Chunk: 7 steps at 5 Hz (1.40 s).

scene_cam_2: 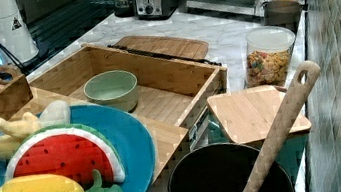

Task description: Close the drawer.

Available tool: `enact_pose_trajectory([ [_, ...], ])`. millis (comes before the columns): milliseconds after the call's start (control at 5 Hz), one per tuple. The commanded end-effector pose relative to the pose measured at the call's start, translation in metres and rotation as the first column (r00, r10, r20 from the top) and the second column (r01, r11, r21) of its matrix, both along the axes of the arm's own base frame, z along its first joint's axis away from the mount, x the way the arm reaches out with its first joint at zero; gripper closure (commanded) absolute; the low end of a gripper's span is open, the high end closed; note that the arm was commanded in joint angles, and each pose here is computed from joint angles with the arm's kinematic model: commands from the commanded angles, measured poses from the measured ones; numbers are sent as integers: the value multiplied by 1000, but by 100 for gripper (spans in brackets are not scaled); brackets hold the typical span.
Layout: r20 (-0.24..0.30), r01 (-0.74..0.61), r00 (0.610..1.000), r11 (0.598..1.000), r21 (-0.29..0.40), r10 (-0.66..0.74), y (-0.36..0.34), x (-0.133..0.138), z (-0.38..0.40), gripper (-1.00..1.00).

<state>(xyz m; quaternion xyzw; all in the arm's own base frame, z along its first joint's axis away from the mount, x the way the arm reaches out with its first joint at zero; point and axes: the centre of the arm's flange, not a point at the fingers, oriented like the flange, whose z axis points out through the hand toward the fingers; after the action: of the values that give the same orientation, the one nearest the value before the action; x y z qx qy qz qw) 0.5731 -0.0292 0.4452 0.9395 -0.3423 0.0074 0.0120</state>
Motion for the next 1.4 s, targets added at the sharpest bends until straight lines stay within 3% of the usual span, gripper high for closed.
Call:
enact_pose_trajectory([
  [200, 48, -282, 958, 959, 7, 281, 106, -34, -30, 100],
  [400, 16, -357, 934, 934, 7, 357, 103, -24, -52, 100],
  [600, 73, -406, 911, 913, -25, 407, 90, -25, -81, 100],
  [800, 68, -401, 912, 914, -62, 405, 87, -22, -105, 100],
  [1200, -8, -314, 949, 938, -147, 316, 100, -9, -135, 100],
  [1400, 0, -315, 948, 935, -163, 319, 101, -12, -140, 100],
])
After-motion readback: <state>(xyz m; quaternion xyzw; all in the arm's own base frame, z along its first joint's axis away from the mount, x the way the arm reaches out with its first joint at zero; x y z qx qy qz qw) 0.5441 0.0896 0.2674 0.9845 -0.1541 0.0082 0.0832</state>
